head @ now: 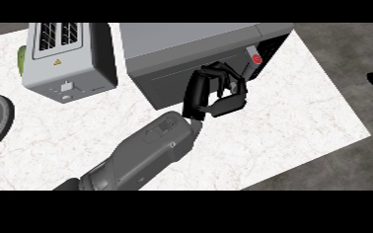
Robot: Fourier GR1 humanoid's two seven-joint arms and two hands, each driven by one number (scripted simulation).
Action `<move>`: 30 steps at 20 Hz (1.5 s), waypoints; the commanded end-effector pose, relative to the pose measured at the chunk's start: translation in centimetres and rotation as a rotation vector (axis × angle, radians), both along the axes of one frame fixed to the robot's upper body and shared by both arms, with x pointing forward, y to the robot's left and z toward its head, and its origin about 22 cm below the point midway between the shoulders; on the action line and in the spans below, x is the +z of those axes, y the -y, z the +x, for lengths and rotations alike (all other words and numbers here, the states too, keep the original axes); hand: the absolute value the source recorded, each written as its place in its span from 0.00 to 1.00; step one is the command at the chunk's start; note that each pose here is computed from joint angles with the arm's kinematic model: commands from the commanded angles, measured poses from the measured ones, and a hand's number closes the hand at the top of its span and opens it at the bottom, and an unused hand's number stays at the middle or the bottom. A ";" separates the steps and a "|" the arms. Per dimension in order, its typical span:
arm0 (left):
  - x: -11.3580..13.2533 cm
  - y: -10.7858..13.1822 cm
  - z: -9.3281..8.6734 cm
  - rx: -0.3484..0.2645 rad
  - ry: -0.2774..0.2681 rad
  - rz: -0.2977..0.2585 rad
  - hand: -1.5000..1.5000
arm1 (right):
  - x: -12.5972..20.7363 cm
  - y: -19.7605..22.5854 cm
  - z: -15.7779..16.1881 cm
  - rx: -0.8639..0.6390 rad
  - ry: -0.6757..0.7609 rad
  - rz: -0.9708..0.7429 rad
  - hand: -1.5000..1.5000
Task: Pick up the milk, place it into the microwave and close the microwave
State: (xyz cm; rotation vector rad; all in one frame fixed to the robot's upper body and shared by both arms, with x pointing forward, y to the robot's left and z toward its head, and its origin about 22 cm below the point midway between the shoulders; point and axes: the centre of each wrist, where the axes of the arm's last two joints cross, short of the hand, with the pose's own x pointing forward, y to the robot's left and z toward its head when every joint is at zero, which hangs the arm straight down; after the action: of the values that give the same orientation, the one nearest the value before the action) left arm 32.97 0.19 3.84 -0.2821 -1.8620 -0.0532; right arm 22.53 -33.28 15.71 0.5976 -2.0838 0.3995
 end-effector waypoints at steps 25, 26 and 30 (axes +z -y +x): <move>0.5 -0.4 2.4 0.043 0.021 -0.021 1.00 | 3.0 0.4 0.7 0.130 0.008 -0.004 0.00; 0.6 -0.5 2.6 0.050 0.020 -0.026 1.00 | 2.6 0.6 0.6 0.126 -0.014 -0.007 0.00; 0.7 -0.4 2.7 0.059 0.023 -0.027 1.00 | 2.8 0.9 0.7 0.132 -0.020 -0.009 0.00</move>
State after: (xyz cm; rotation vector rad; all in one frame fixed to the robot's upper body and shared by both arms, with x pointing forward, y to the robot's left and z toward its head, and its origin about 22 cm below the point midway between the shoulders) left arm 33.05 -0.03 3.42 -0.3180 -1.9131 -0.0242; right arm 23.24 -33.97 18.47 0.7202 -2.0433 0.4739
